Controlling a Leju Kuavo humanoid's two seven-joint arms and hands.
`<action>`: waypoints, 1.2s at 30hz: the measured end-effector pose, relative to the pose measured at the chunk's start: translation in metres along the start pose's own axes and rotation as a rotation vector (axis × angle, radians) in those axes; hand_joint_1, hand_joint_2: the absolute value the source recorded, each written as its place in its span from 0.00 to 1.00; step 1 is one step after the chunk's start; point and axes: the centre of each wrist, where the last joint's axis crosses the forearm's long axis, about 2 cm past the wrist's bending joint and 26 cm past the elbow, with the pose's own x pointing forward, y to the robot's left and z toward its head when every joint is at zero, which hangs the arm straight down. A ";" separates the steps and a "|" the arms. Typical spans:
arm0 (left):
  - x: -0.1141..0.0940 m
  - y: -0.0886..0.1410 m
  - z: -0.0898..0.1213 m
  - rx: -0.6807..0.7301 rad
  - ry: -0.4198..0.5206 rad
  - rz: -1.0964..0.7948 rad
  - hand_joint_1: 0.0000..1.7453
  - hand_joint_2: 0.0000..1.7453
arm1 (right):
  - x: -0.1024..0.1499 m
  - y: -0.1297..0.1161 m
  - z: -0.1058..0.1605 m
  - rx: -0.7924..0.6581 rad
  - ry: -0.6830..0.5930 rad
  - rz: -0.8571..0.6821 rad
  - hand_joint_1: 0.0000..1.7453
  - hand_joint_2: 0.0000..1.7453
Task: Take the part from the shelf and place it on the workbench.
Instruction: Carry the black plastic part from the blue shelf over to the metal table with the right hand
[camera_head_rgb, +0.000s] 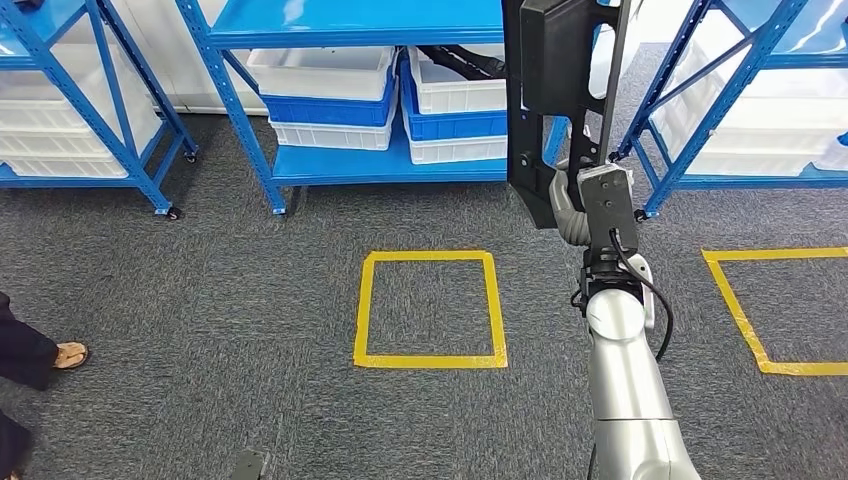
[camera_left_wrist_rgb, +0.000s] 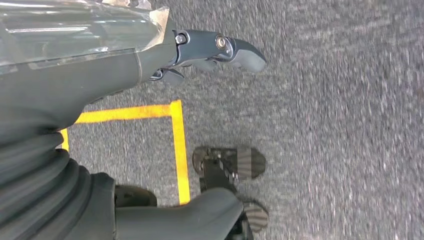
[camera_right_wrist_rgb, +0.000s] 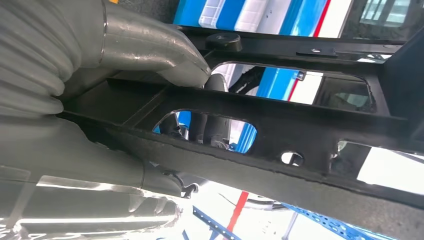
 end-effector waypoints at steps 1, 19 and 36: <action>0.000 0.000 0.000 0.000 0.000 0.001 0.00 1.00 | 0.000 0.000 0.001 0.001 0.002 0.000 1.00 1.00; -0.004 0.000 0.001 0.017 0.005 0.025 0.00 1.00 | 0.000 0.002 0.001 -0.011 0.006 0.055 1.00 1.00; -0.009 0.002 0.003 0.017 0.014 0.005 0.00 1.00 | -0.010 0.007 0.012 -0.005 0.045 0.072 1.00 1.00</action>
